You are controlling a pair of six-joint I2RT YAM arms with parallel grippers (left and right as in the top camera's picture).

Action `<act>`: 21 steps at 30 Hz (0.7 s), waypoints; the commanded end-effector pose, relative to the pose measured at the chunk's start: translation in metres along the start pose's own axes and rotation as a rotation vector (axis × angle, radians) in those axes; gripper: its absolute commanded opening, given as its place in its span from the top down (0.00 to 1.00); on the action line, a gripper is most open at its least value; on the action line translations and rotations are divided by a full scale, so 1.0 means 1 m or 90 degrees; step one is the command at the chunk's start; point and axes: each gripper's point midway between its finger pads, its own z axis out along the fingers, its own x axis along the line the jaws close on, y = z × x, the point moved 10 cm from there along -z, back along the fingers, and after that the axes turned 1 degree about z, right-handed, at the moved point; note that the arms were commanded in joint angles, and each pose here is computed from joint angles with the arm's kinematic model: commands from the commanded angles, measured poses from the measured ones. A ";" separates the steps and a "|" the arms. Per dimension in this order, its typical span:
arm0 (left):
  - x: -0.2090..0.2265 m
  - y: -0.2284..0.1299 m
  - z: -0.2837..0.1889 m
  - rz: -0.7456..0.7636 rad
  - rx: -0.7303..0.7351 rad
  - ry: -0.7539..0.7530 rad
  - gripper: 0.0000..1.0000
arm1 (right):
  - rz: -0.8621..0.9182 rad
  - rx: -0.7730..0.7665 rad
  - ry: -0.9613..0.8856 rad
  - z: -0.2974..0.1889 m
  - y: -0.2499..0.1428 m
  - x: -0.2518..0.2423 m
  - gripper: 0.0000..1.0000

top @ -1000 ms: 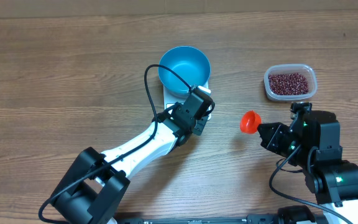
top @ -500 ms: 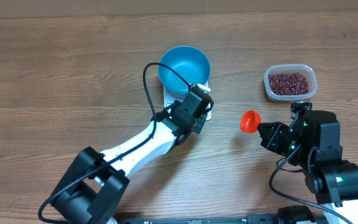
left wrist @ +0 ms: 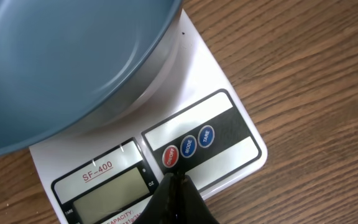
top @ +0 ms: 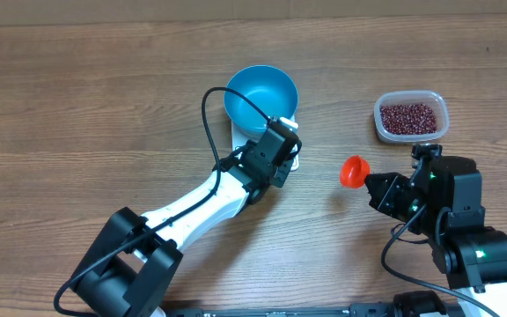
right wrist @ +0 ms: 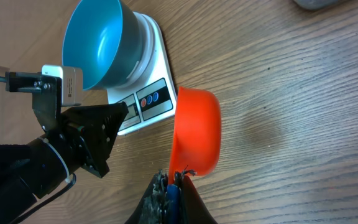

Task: Scoop item into bowl and weigh 150g on scale
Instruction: 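Lower the left gripper tip toward the scale's blue buttons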

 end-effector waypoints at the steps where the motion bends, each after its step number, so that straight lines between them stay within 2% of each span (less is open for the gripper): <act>1: 0.003 -0.002 0.004 0.014 0.004 0.012 0.96 | -0.014 -0.030 0.014 -0.009 0.007 0.008 0.96; 9: 0.001 -0.010 0.019 0.023 0.025 0.015 0.96 | -0.014 -0.030 0.014 -0.009 0.007 0.008 0.96; 21: 0.002 -0.006 0.019 0.032 0.009 0.029 0.96 | -0.014 -0.037 0.005 -0.009 0.007 0.007 0.96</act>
